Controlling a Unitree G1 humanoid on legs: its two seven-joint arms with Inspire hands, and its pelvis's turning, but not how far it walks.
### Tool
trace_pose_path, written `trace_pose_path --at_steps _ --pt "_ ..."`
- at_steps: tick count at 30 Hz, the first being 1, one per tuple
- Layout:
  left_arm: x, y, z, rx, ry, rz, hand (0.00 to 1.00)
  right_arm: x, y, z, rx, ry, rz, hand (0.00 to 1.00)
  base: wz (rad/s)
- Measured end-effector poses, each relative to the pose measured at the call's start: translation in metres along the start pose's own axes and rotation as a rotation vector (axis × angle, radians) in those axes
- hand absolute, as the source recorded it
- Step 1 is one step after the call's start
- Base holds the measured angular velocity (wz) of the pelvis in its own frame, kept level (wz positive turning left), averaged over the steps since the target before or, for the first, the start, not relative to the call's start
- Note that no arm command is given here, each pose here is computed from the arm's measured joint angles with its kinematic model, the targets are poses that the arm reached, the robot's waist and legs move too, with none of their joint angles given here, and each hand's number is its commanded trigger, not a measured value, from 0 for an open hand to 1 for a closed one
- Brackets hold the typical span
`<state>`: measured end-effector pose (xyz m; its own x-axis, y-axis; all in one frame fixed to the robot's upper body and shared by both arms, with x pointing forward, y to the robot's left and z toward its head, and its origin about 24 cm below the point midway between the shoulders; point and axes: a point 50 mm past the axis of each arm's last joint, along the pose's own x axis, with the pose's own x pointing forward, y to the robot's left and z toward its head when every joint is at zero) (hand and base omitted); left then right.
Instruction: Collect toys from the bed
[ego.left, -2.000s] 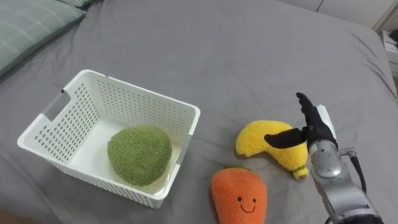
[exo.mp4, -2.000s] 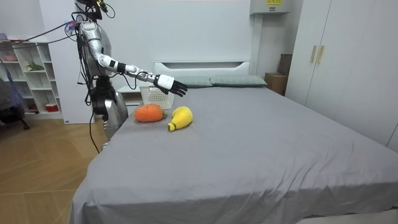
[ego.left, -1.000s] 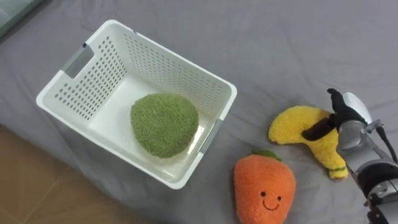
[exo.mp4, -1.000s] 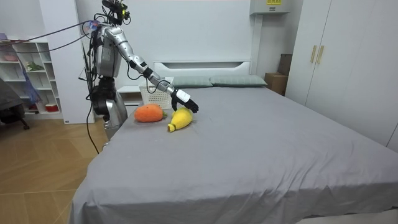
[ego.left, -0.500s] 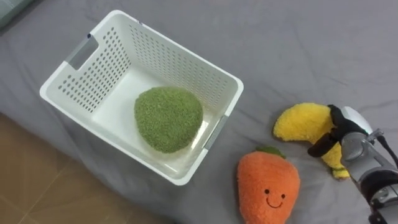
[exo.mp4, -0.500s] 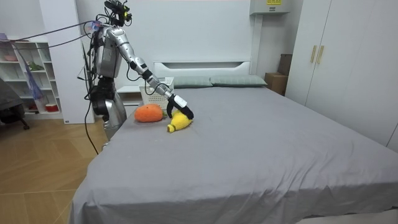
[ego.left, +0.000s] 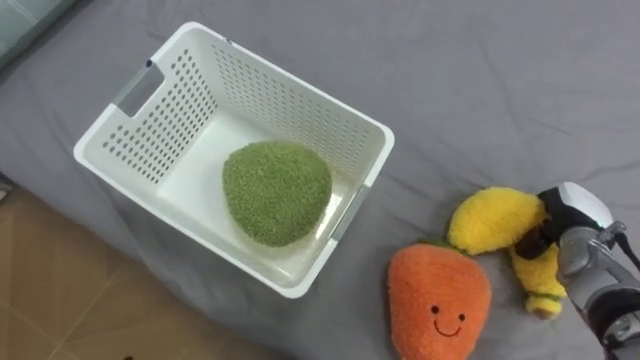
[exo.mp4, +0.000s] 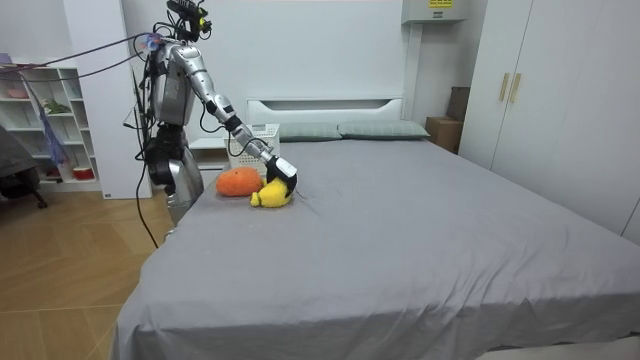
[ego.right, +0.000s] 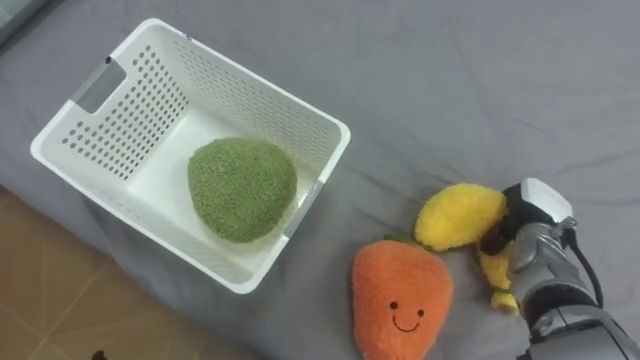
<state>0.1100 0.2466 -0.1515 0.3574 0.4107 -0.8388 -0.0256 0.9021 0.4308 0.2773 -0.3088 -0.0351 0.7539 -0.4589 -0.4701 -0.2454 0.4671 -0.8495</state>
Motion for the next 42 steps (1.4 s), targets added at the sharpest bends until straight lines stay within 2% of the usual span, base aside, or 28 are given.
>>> trace_pose_path --at_steps 7,14,19,24,28,31,38,42 --pt "0.000 0.000 0.001 -0.020 -0.009 -0.003 0.00 0.000 0.000 0.004 0.020 -0.023 0.015 1.00 0.00" --pt "0.000 0.002 0.000 -0.014 -0.008 0.001 0.00 0.000 -0.010 0.028 0.063 -0.122 -0.006 1.00 -0.02" --pt "0.000 0.003 -0.005 -0.016 0.003 -0.010 0.00 -0.004 -0.030 0.061 0.129 -0.265 -0.070 1.00 -0.11" --pt "-0.001 0.009 -0.016 -0.068 0.034 0.012 0.00 -0.019 -0.047 0.094 0.171 -0.426 -0.126 1.00 -0.08" --pt "-0.002 0.012 -0.024 -0.075 0.054 0.022 0.00 -0.025 -0.050 0.102 0.176 -0.477 -0.132 1.00 -0.06" --pt "-0.004 0.015 -0.033 -0.102 0.070 0.039 0.00 -0.040 -0.057 0.118 0.193 -0.566 -0.161 1.00 -0.16" --pt "-0.007 0.015 -0.044 -0.097 0.092 0.054 0.00 -0.064 -0.073 0.142 0.220 -0.712 -0.203 1.00 -0.01" --pt "-0.009 0.016 -0.051 -0.046 0.100 0.064 0.00 -0.079 -0.081 0.155 0.242 -0.792 -0.234 1.00 0.03"
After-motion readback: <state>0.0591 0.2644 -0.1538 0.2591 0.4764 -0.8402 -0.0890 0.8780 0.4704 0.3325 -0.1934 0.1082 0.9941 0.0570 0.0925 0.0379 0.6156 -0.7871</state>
